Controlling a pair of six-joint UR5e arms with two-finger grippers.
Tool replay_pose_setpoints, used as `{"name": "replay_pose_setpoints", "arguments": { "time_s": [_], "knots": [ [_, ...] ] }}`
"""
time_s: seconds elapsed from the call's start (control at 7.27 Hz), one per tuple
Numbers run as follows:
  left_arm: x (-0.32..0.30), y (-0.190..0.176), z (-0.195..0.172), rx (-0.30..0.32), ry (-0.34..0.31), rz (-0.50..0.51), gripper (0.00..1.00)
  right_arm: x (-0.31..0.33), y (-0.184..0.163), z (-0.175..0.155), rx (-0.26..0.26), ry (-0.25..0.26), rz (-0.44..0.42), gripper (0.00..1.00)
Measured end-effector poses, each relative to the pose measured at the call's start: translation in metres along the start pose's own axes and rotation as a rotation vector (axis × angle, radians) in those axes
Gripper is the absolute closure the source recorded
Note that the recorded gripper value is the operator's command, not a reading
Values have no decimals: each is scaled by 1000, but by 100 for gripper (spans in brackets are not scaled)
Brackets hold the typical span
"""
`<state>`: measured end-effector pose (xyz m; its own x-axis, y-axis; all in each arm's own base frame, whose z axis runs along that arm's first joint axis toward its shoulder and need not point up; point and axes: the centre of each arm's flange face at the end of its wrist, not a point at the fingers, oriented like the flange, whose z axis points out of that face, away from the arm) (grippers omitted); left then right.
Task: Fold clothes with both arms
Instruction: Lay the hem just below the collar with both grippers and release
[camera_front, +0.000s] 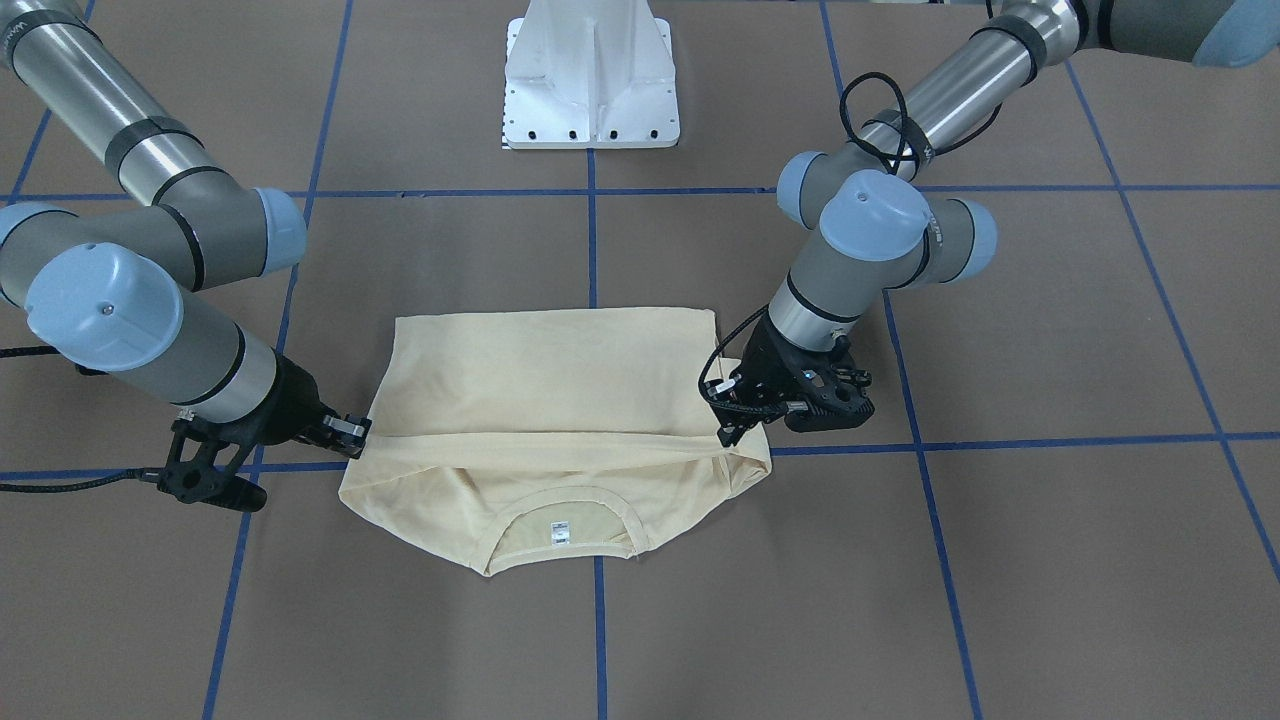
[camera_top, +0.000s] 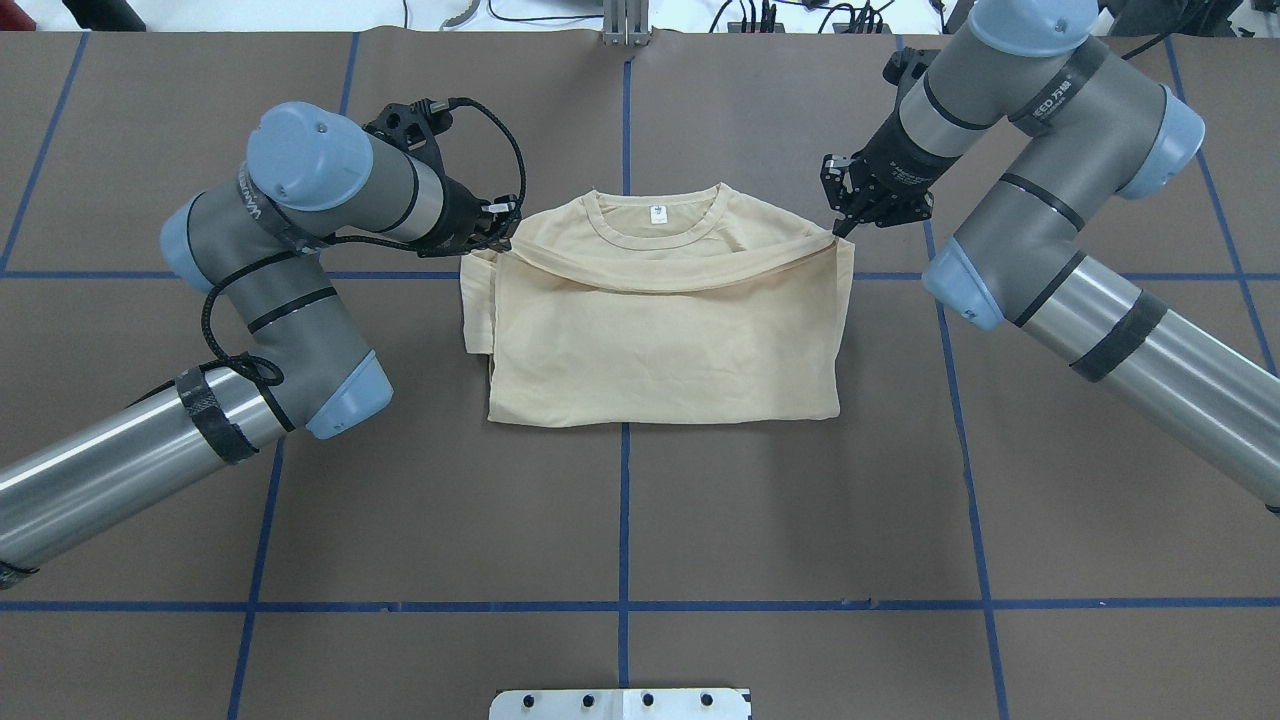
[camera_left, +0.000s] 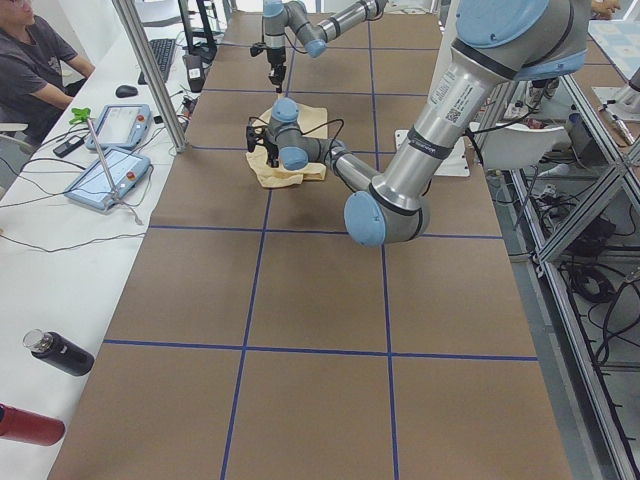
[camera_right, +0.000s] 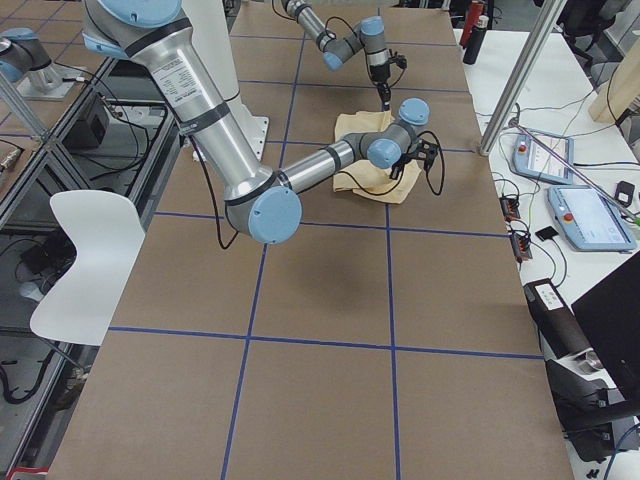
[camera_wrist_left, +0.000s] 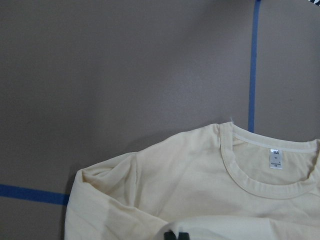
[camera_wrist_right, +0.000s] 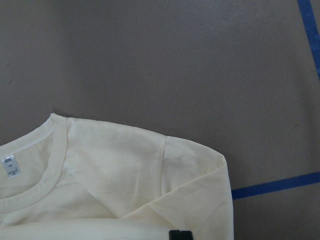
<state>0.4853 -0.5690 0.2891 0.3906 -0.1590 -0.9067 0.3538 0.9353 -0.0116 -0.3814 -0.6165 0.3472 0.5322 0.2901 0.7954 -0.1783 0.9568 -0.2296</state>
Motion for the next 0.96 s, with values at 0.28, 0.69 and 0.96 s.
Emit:
{"name": "replay_pose_setpoints", "arguments": {
  "time_s": [0.28,0.69,0.96],
  "knots": [
    [-7,-17,-7,18,-7,-6,100,6,-8,-5,10,-1,11,100],
    [-11,-29,-14,33,-11,-14,100,16,-20,-13,22,1,17,100],
    [-10,-30,-14,35,-10,-17,100,17,-24,-9,20,9,19,100]
  ]
}}
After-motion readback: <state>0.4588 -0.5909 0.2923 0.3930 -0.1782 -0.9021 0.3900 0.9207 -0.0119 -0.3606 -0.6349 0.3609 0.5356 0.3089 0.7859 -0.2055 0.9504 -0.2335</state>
